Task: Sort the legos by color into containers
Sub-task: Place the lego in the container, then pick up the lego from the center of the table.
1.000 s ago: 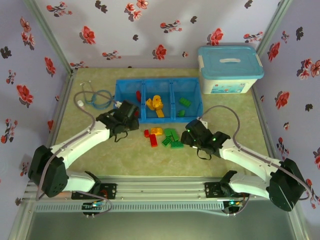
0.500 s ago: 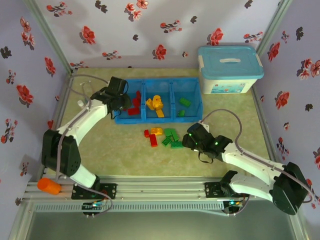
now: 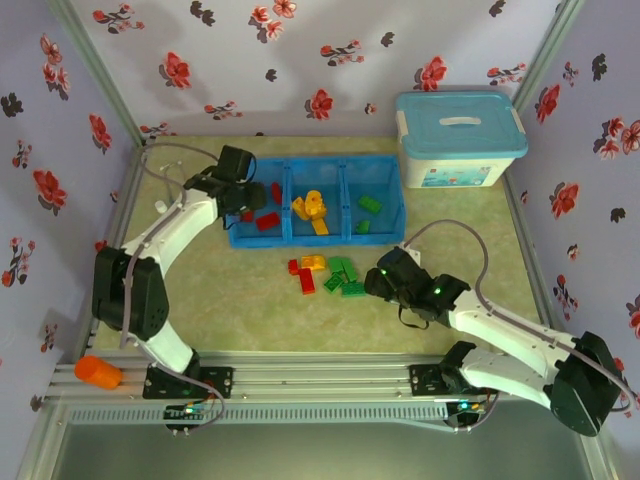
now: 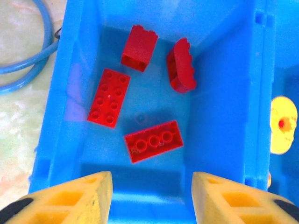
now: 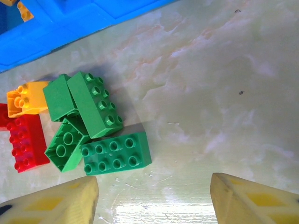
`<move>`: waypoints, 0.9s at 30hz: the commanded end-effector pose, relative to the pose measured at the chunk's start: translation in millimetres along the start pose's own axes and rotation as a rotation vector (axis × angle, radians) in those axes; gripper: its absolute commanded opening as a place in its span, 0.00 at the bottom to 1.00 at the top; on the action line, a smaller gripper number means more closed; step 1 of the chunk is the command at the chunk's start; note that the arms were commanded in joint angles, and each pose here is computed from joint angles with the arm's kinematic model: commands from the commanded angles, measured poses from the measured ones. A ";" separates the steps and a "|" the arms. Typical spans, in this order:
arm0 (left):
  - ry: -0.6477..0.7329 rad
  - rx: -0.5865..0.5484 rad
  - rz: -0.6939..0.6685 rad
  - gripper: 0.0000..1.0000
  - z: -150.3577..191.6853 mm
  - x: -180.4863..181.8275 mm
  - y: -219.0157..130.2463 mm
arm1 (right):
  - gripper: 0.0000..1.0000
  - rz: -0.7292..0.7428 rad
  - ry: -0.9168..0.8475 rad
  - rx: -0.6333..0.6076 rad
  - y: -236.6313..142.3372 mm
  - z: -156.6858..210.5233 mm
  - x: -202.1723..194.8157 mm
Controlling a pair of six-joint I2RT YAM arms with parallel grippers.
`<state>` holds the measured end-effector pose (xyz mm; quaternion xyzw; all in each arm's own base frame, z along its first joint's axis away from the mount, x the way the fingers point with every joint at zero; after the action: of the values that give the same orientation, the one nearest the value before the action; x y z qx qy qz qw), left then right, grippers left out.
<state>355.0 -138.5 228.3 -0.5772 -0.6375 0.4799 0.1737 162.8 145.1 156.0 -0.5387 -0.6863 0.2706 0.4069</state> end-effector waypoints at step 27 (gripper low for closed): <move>0.018 -0.041 0.091 0.65 132.8 82.6 -82.9 | 0.68 0.028 -0.425 0.219 66.2 7.2 149.5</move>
<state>190.4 -114.8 213.3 -0.6333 -0.6050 0.4618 0.1403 177.4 298.3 142.5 -0.4361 -0.7232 0.4282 0.3217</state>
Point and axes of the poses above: each hand's point on the last joint's axis, 136 mm out from that joint toward the fingers, its own y axis out along the fingers, its own x axis along the line the jaws close on, z = x × y, the point moved 8 cm from there along -y, back along the fingers, and after that the axes turned 12 degrees about -y, right-handed, at the moved point
